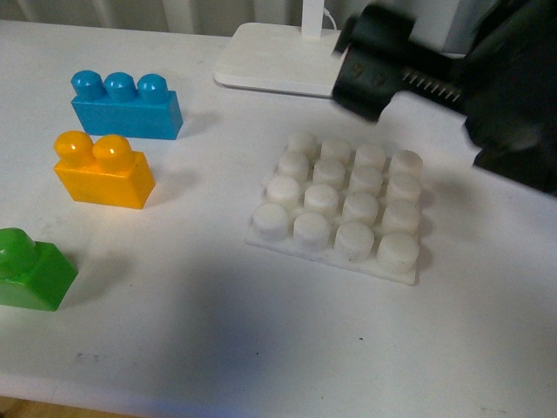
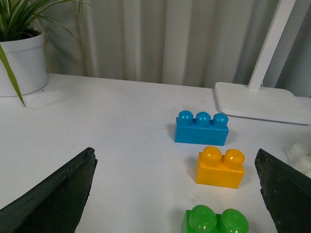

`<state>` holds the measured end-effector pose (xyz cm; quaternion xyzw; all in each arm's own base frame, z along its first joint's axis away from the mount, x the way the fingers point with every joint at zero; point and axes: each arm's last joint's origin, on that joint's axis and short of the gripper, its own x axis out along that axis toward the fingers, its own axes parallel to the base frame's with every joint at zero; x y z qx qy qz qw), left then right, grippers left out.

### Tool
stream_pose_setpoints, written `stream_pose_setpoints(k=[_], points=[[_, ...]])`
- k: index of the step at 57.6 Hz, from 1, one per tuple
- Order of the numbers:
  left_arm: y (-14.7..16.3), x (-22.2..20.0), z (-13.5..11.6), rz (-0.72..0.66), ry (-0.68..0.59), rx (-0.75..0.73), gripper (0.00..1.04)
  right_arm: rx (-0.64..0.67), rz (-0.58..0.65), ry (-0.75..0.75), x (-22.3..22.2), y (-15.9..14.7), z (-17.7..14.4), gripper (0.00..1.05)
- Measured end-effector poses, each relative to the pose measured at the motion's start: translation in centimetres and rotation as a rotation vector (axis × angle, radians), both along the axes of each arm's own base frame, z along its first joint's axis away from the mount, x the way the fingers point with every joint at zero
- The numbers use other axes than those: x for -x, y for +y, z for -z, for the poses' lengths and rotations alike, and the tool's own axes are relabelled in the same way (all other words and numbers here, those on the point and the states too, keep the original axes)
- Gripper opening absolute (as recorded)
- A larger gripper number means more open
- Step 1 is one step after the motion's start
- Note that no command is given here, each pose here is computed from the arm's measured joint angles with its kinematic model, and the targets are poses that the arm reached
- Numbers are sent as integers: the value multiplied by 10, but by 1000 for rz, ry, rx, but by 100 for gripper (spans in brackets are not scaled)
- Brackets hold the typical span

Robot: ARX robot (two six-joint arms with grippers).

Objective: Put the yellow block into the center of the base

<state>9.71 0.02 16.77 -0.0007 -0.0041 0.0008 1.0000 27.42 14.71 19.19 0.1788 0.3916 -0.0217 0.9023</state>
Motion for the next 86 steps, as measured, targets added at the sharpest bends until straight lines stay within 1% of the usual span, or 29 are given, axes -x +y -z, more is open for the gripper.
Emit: stream_pose_setpoints(k=[6, 9, 12, 20, 29, 37, 42, 48, 54, 56, 59, 60, 63, 65, 67, 68, 72, 76, 81, 86], points=[[0, 0, 0, 0, 0, 0, 98, -45, -37, -105, 5, -26, -26, 96], [0, 0, 0, 0, 0, 0, 98, -56, -94, -179, 13, -40, -38, 96], [0, 0, 0, 0, 0, 0, 98, -70, -135, -219, 20, -49, -44, 96], [0, 0, 0, 0, 0, 0, 98, -28, -181, -338, 43, -77, -57, 96], [0, 0, 0, 0, 0, 0, 98, 35, -148, -457, 71, -115, -64, 96], [0, 0, 0, 0, 0, 0, 98, 59, -88, -546, 100, -143, -59, 96], [0, 0, 0, 0, 0, 0, 98, 35, -55, -591, 114, -155, -54, 96], [0, 0, 0, 0, 0, 0, 98, 51, 33, -621, 125, -167, -51, 96], [0, 0, 0, 0, 0, 0, 98, 56, 41, -636, 126, -168, -51, 95], [0, 0, 0, 0, 0, 0, 98, 109, 37, -681, 126, -168, -49, 91], [0, 0, 0, 0, 0, 0, 98, 212, 26, -765, 128, -166, -43, 80], [0, 0, 0, 0, 0, 0, 98, 228, 22, -775, 129, -166, -42, 78], [0, 0, 0, 0, 0, 0, 98, 293, 0, -805, 133, -164, -36, 67], [0, 0, 0, 0, 0, 0, 98, 314, -12, -809, 135, -162, -33, 62], [0, 0, 0, 0, 0, 0, 98, 332, -20, -807, 137, -161, -27, 53], [0, 0, 0, 0, 0, 0, 98, 335, -21, -806, 138, -160, -26, 51], [0, 0, 0, 0, 0, 0, 98, 365, -6, -793, 142, -153, -14, 32], [0, 0, 0, 0, 0, 0, 98, 359, -40, -804, 145, -148, -9, 17], [0, 0, 0, 0, 0, 0, 98, 363, -43, -809, 148, -147, -4, 1], [0, 0, 0, 0, 0, 0, 98, 367, -40, -808, 151, -148, 0, 1]])
